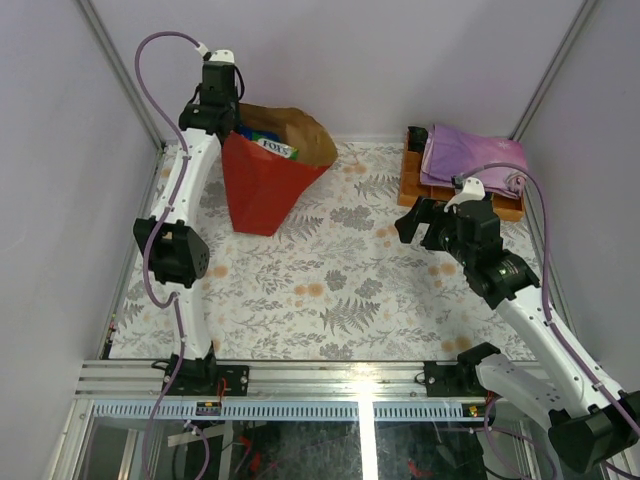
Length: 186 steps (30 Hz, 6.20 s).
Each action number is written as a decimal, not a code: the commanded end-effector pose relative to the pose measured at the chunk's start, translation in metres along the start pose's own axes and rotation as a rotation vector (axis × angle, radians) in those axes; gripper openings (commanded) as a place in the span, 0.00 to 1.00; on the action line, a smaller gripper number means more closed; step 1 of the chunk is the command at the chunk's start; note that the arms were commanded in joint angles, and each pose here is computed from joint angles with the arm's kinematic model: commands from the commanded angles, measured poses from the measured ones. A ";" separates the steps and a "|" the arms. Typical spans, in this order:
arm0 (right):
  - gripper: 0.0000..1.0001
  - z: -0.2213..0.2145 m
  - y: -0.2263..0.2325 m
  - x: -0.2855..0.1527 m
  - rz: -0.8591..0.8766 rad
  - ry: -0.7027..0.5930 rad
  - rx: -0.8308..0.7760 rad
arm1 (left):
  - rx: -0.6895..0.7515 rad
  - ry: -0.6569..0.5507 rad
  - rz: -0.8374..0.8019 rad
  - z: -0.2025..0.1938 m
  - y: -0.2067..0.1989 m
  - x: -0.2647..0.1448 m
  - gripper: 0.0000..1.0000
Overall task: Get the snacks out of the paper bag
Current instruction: Adjust the paper bag at the center of the board, then take out the snack from the paper bag, then place the snack at the center of the board, then take out the snack from the paper bag.
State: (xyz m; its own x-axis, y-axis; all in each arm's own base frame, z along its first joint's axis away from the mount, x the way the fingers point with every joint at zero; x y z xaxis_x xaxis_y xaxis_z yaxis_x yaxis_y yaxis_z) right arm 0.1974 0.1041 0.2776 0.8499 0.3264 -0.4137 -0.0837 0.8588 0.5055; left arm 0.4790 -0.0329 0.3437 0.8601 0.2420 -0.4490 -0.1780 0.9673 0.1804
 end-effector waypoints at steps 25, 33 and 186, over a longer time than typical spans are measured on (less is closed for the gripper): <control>0.99 -0.045 -0.005 0.063 0.088 0.151 0.159 | 0.515 -0.371 -0.264 -0.054 -0.156 -0.086 0.00; 0.99 -0.065 0.008 0.116 0.179 0.206 0.345 | 0.518 -0.286 -0.337 -0.077 -0.153 -0.102 0.96; 0.83 -0.070 0.077 0.198 0.238 0.058 0.419 | -0.079 -0.051 -0.555 -0.125 -0.072 -0.130 1.00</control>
State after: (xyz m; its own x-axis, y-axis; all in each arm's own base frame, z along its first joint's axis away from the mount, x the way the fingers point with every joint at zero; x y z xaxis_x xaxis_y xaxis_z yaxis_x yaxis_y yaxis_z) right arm 0.3033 0.2030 0.1567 0.8372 0.3100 -0.4506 0.1507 0.6612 0.7349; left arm 0.3177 -0.1268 0.2746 0.8476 -0.3056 -0.4339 0.2699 0.9522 -0.1433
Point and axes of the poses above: each gripper's point midway between its finger pads, its own x axis out along the fingers, its own y axis along the line the jaws close on, z = x × y, the point moved 10 cm from there along -x, back along the fingers, and after that the axes turned 7 degrees about x, right-handed, at the moved point
